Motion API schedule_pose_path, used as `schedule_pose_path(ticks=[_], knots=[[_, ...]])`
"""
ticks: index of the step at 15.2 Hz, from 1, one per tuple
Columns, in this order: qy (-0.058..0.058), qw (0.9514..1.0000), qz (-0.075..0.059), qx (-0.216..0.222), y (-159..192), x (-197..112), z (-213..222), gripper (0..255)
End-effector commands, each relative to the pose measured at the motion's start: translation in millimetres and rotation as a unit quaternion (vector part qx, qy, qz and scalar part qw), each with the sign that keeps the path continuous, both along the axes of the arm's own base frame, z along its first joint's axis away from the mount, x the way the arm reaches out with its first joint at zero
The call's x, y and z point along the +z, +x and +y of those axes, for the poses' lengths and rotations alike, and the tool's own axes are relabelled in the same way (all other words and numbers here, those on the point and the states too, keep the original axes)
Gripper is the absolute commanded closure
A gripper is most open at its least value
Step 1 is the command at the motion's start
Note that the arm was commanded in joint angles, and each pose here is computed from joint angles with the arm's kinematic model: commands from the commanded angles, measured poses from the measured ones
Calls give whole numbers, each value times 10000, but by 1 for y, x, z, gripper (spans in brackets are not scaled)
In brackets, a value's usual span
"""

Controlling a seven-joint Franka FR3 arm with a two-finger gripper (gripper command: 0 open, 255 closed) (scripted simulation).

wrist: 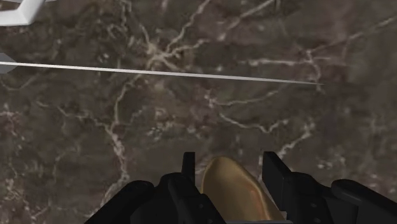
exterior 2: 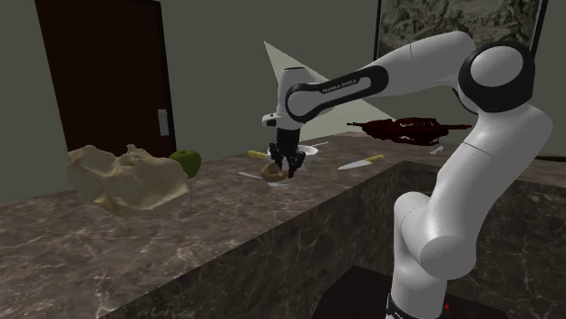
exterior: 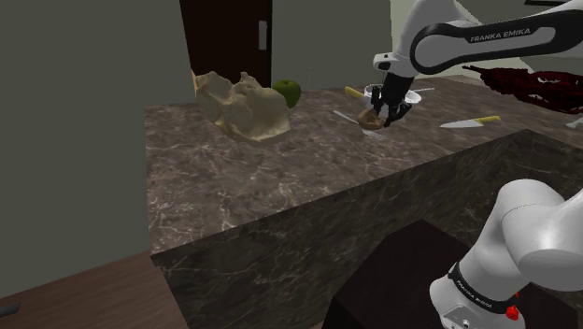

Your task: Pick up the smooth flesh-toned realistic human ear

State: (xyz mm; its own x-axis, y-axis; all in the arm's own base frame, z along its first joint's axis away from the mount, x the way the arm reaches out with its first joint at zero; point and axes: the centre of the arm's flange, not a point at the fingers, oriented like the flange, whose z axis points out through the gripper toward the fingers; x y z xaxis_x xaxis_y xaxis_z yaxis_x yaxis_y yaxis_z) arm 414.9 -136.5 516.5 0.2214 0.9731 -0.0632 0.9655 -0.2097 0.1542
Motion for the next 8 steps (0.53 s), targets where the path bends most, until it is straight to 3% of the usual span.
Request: schedule_pose_path(ticks=[1, 8], knots=[[0, 10000, 9, 5, 0, -2, 0, 255], [0, 10000, 9, 5, 0, 35, 0, 255]])
